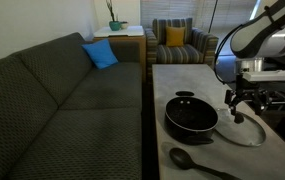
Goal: Put the lid on the pot
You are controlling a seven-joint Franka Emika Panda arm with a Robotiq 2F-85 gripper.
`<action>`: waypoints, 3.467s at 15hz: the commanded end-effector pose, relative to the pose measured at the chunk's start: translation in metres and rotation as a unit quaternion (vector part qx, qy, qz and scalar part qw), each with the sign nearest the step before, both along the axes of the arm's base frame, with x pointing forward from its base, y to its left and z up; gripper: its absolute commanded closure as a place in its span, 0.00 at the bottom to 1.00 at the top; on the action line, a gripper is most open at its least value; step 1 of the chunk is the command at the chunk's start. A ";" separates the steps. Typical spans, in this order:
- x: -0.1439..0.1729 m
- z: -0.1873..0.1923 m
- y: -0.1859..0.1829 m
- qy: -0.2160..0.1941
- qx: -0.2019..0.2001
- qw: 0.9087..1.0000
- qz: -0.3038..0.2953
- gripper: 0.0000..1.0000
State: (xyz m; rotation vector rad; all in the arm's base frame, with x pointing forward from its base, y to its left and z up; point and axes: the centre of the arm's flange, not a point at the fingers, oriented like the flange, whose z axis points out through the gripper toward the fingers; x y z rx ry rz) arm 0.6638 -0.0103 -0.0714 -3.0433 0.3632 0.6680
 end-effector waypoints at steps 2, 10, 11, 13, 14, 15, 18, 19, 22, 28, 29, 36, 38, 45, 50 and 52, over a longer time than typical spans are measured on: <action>0.017 -0.006 -0.032 0.000 -0.004 1.000 0.000 0.00; 0.015 -0.010 -0.037 -0.063 -0.043 0.997 -0.020 0.00; 0.016 -0.011 -0.039 -0.080 -0.051 0.995 -0.023 0.00; 0.020 -0.015 -0.043 -0.106 -0.054 0.992 -0.030 0.00; 0.021 -0.019 -0.044 -0.113 -0.052 0.992 -0.033 0.00; 0.022 -0.025 -0.043 -0.115 -0.045 0.992 -0.037 0.00; 0.022 -0.036 -0.038 -0.123 -0.050 0.990 -0.041 0.00; 0.021 -0.038 -0.038 -0.126 -0.054 0.989 -0.046 0.00; 0.022 -0.044 -0.041 -0.145 -0.068 0.984 -0.084 0.00; 0.030 -0.059 -0.052 -0.164 -0.068 0.977 -0.119 0.00; 0.029 -0.064 -0.052 -0.160 -0.068 0.978 -0.119 0.00; 0.024 -0.087 -0.053 -0.145 -0.066 0.981 -0.112 0.00; 0.026 -0.091 -0.054 -0.144 -0.060 0.981 -0.113 0.04; 0.027 -0.094 -0.048 -0.141 -0.050 0.983 -0.104 0.60; 0.028 -0.094 -0.046 -0.143 -0.047 0.984 -0.097 0.86; 0.027 -0.093 -0.046 -0.143 -0.048 0.984 -0.092 0.86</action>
